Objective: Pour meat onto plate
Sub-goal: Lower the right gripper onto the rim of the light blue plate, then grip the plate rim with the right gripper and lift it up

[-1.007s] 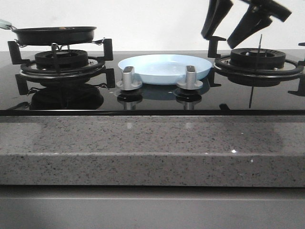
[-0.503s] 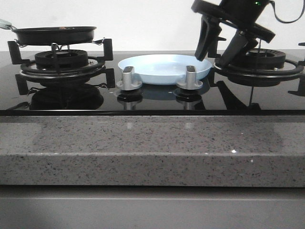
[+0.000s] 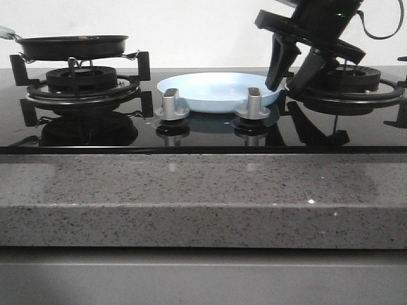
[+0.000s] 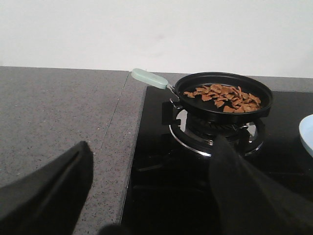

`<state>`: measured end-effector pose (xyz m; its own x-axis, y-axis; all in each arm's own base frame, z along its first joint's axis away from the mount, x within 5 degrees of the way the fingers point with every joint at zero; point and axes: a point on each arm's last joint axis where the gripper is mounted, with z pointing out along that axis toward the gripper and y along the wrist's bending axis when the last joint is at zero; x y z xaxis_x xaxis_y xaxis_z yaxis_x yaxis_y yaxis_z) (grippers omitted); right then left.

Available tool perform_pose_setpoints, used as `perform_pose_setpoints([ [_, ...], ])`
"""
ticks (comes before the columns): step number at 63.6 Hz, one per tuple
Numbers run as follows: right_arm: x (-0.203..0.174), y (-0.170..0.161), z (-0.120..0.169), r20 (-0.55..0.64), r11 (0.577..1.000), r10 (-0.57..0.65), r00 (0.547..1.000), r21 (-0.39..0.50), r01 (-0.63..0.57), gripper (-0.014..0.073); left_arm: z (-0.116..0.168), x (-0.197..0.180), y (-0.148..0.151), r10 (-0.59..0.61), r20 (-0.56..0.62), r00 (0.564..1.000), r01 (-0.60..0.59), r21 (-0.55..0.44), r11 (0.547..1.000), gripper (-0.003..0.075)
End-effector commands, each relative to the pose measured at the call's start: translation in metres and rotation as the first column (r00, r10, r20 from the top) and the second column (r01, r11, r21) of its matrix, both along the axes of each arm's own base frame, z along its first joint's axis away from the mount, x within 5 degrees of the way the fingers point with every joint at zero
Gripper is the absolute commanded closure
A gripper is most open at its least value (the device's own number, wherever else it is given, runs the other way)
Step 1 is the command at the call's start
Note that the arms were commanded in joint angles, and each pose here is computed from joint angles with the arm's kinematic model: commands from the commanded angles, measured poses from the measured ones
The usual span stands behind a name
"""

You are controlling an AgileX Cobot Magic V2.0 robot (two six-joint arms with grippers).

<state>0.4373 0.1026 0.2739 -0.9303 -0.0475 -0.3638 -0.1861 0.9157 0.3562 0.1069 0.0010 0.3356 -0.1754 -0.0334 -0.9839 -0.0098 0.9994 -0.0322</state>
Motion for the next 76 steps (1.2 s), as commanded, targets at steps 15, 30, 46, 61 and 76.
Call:
perform_pose_setpoints([
  [15, -0.007, 0.005, 0.029, 0.066, 0.999, 0.006, 0.998, 0.046, -0.009, 0.0603, 0.019, 0.001, 0.001, 0.013, 0.111, 0.994, -0.012, -0.014, 1.0, 0.023],
  [30, -0.01, 0.005, 0.034, 0.045, 0.999, 0.025, 0.999, 0.047, -0.027, 0.0624, 0.019, 0.001, 0.001, 0.013, 0.111, 0.994, -0.012, -0.014, 1.0, 0.023],
  [46, -0.014, 0.005, 0.07, 0.057, 0.997, 0.025, 0.998, 0.075, -0.029, 0.0624, 0.019, 0.001, 0.001, 0.013, 0.111, 0.994, -0.012, -0.014, 1.0, 0.023],
  [61, -0.022, 0.001, 0.093, 0.048, 0.996, 0.036, 0.998, 0.079, -0.039, 0.0624, 0.019, 0.001, 0.001, 0.013, 0.111, 0.994, -0.012, -0.014, 1.0, 0.023],
  [76, -0.023, 0.006, 0.093, 0.038, 0.994, 0.036, 0.999, 0.097, -0.04, 0.0624, 0.018, 0.001, 0.001, 0.012, 0.104, 0.994, -0.011, -0.014, 1.0, 0.023],
])
